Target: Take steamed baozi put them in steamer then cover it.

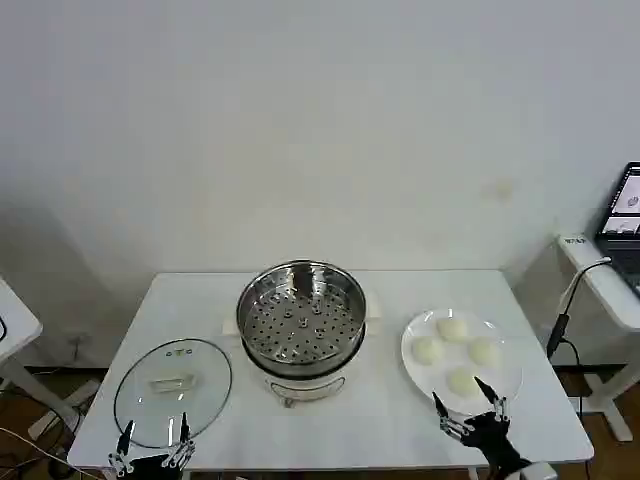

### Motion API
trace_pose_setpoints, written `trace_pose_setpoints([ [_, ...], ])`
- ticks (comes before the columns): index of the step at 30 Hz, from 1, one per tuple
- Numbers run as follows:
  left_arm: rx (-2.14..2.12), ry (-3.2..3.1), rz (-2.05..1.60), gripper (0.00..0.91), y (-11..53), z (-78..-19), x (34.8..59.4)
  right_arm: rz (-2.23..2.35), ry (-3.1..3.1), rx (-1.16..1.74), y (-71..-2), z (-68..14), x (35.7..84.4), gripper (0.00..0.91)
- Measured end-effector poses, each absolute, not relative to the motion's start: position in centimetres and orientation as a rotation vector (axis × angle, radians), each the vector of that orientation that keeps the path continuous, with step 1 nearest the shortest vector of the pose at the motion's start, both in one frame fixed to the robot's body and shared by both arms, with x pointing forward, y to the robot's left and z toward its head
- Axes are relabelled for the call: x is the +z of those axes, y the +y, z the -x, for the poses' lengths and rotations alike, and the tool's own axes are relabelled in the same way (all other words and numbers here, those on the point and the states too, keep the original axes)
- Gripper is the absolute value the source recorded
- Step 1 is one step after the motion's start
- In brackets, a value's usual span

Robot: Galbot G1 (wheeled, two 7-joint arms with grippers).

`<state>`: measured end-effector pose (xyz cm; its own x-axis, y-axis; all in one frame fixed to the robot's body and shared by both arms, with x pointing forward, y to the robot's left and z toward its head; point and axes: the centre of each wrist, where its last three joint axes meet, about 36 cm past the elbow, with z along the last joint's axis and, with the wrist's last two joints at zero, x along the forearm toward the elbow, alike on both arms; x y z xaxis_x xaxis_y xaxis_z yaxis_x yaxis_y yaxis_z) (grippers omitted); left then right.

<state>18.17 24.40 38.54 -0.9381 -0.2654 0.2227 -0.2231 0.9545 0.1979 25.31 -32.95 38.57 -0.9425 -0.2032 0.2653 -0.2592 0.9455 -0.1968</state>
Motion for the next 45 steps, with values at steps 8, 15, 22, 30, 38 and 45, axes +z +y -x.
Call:
trace_pose_setpoints([
  [8,-0.347,-2.818,-0.339,0.907,25.3,-19.1,40.2,-0.49,-2.682,0.813,-38.5,-31.0,41.3,0.907],
  [15,-0.396,-2.799,-0.322,0.907,25.5,-19.2,40.8,-0.648,-2.417,1.208,-43.5,-37.5,45.4,0.907],
  [22,-0.425,-2.8,-0.336,0.907,25.6,-19.6,41.4,-0.823,-2.157,1.459,-46.1,-44.5,50.0,0.907],
  [30,-0.447,-2.811,-0.368,0.907,26.0,-20.0,42.2,-1.051,-1.877,1.537,-45.1,-52.0,52.9,0.907],
  [38,-0.452,-2.822,-0.399,0.907,26.4,-20.4,43.0,-1.195,-1.639,1.524,-42.6,-57.3,52.9,0.907],
  [45,-0.444,-2.828,-0.416,0.907,26.8,-20.7,43.5,-1.252,-1.499,1.482,-40.4,-60.4,51.3,0.907],
])
